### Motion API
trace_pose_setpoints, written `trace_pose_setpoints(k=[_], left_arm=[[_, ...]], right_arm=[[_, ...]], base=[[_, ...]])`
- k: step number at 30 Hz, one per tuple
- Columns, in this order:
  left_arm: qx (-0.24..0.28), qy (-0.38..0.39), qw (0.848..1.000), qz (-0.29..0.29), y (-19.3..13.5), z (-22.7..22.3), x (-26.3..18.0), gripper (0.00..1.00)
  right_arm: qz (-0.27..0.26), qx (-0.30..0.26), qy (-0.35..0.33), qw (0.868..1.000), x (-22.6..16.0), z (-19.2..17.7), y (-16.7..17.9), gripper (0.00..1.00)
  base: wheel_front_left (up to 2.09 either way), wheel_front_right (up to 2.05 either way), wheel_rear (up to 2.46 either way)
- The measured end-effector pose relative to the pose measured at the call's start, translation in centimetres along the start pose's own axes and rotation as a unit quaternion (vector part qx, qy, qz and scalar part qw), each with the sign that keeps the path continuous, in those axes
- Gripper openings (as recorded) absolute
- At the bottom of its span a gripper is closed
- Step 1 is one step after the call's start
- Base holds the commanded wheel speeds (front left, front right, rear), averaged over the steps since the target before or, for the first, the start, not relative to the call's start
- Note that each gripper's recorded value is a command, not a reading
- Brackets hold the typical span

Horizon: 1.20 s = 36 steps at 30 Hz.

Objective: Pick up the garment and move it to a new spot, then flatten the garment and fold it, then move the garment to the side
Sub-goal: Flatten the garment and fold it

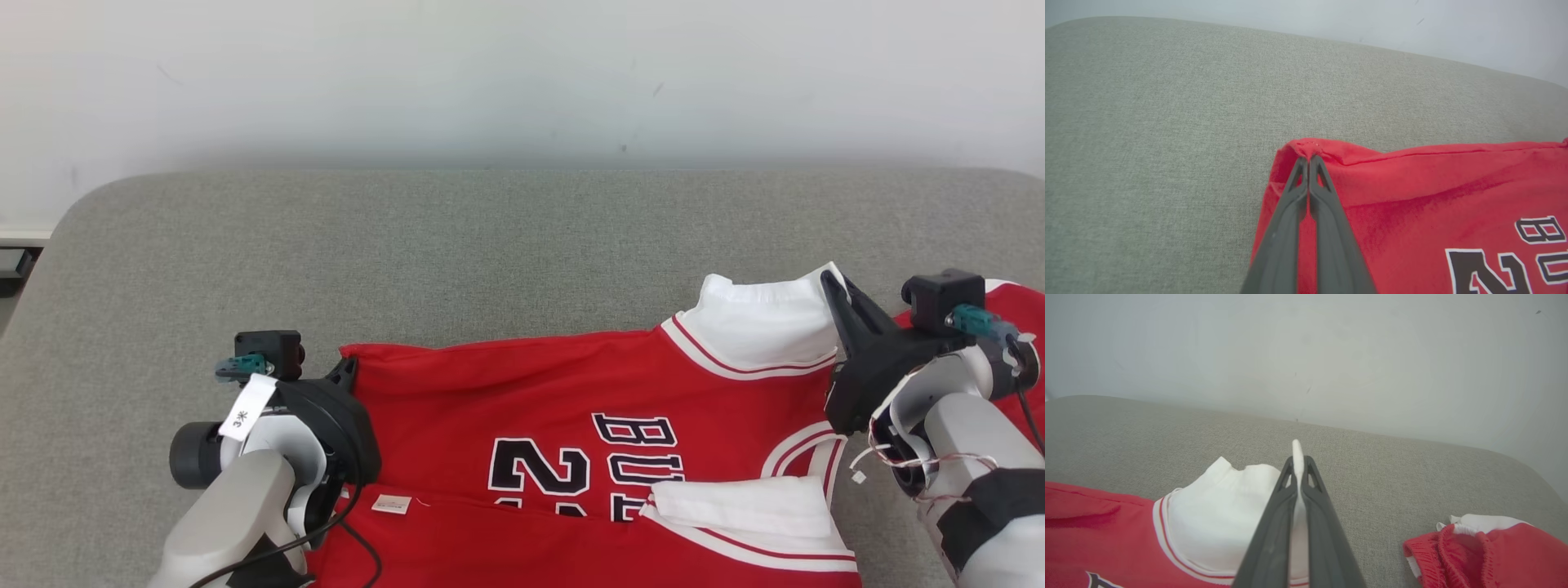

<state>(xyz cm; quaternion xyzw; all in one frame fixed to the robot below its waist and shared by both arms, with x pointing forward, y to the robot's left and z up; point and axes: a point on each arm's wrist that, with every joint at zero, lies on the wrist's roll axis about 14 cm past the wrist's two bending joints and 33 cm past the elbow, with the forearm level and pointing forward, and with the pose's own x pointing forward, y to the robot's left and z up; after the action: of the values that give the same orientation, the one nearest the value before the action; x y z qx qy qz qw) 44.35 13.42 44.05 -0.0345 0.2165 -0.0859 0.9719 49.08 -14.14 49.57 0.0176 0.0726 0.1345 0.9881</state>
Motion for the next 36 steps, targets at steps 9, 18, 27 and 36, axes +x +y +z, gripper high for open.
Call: trace_pose_setpoints(k=[9,18,27,36], left_arm=[[-0.015,0.001,1.0,0.006,0.2,-0.9,-0.4,0.0],[-0.045,0.01,0.999,0.019,0.7,-3.3,-1.8,0.0],[-0.061,0.028,0.997,0.035,1.7,-6.3,-3.5,0.0],[-0.069,0.037,0.996,0.048,2.3,-7.3,-4.2,0.0]], right_arm=[[0.041,0.019,-0.031,0.998,-1.9,0.1,2.4,0.0],[0.102,-0.006,-0.023,0.995,-5.2,-1.2,4.8,0.0],[0.152,-0.039,0.044,0.987,-8.9,-4.9,6.4,0.0],[0.17,-0.06,0.093,0.979,-10.9,-7.0,6.5,0.0]], base=[[0.0,0.0,0.0],[0.0,0.0,0.0],[0.0,0.0,0.0],[0.0,0.0,0.0]])
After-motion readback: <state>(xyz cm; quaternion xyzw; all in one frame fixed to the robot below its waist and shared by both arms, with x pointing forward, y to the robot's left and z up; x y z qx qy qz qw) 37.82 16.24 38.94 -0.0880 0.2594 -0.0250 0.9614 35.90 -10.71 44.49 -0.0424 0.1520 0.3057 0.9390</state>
